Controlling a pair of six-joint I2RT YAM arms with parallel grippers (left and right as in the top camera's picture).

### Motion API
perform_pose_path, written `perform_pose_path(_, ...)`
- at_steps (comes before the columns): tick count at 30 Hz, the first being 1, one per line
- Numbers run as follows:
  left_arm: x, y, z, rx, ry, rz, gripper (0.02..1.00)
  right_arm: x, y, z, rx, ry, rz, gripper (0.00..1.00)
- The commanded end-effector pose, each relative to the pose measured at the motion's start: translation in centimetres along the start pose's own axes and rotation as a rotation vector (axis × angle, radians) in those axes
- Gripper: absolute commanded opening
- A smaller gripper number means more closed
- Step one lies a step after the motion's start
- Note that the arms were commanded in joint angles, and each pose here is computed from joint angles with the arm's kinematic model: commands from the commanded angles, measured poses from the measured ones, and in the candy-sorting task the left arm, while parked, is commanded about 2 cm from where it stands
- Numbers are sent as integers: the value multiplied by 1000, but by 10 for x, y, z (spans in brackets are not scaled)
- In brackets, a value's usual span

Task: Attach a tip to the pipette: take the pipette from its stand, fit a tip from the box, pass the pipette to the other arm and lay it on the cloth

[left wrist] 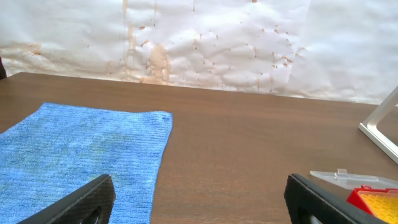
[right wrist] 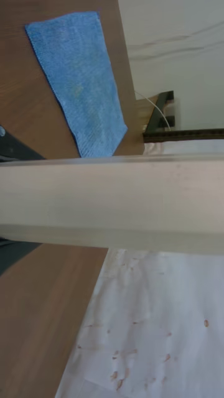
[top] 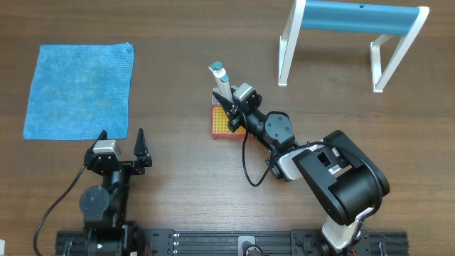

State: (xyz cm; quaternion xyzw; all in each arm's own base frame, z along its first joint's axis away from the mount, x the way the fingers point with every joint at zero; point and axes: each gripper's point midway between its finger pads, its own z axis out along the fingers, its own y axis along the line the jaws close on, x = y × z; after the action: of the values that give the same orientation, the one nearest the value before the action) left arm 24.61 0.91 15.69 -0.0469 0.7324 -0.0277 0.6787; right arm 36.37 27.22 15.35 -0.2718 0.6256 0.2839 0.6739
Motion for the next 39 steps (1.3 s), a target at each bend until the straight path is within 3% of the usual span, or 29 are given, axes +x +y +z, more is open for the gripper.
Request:
perform_pose_path(1,1,1,0,-5,2,13,884,0,-1,3,-10,-5,-1,82)
perform_pose_path(25,1,1,0,-5,2,13,882,19,5,-3,-48,64,18,82)
perform_pose_path(33,1,1,0,-5,2,13,882,58,-4,-8,-28,173,50,82)
perform_pose_path(39,1,1,0,-5,2,13,882,78,6,-18,-64,206,65,82)
